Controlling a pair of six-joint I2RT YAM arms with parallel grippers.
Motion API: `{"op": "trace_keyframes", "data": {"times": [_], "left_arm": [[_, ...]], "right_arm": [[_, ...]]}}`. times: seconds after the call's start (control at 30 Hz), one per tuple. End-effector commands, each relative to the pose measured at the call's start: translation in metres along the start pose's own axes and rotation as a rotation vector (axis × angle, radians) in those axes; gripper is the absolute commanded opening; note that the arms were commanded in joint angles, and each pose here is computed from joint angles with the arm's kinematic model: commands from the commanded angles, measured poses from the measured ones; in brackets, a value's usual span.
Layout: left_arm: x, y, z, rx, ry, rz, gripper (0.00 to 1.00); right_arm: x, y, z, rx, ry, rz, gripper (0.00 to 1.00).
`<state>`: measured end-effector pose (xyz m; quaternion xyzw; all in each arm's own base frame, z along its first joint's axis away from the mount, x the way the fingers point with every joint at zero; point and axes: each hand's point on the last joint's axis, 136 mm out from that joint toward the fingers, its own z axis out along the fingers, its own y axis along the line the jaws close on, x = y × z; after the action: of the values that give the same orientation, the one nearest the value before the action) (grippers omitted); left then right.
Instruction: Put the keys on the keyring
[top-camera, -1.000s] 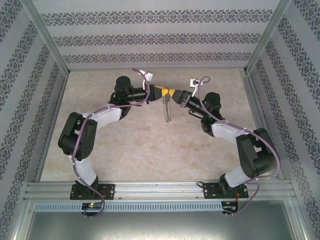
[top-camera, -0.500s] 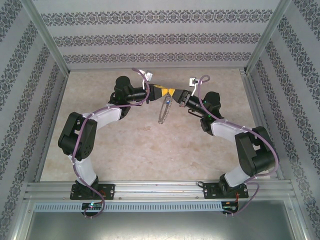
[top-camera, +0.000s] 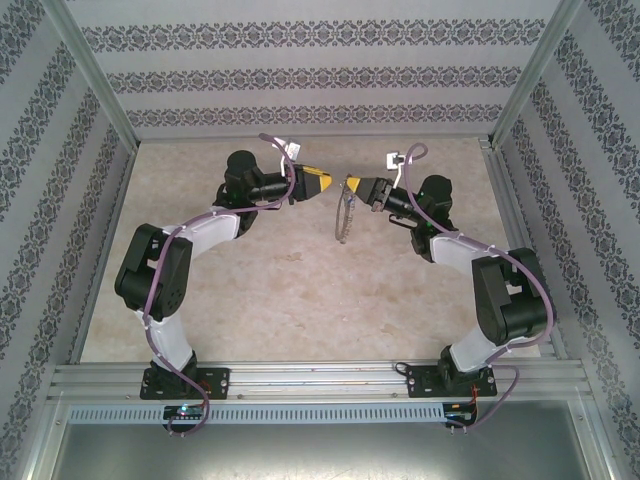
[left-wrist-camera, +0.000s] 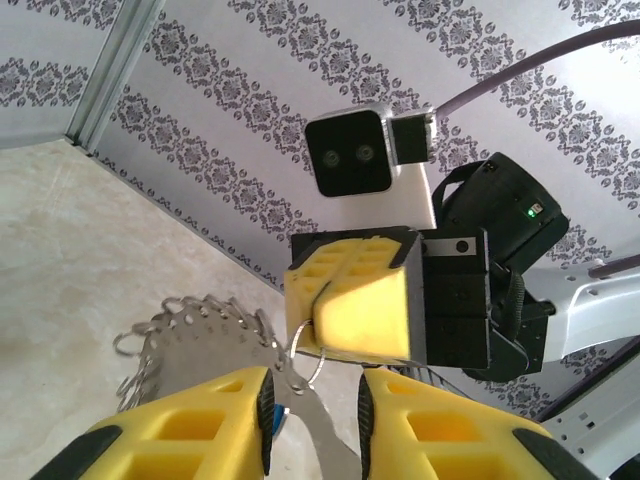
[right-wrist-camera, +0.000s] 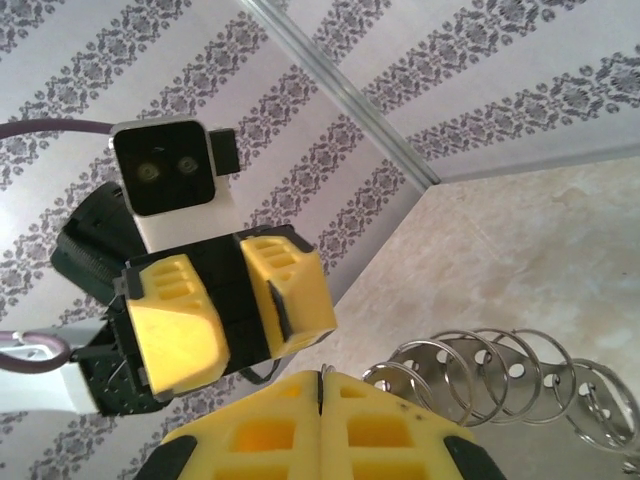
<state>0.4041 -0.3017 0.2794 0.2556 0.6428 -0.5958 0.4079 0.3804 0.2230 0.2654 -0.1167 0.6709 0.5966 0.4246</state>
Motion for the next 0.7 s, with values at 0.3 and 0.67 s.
{"op": "trace_keyframes", "data": {"times": [0.3, 0.67], "left_arm": [[-0.001, -0.009, 0.010, 0.086, 0.033, -0.010, 0.30], [0.006, -0.009, 0.018, 0.097, 0.046, -0.020, 0.30]], "right_arm": [[-0.004, 0.017, 0.009, -0.087, 0.036, -0.087, 0.00], [-0.005, 0.021, 0.011, -0.096, 0.025, -0.090, 0.00]]}}
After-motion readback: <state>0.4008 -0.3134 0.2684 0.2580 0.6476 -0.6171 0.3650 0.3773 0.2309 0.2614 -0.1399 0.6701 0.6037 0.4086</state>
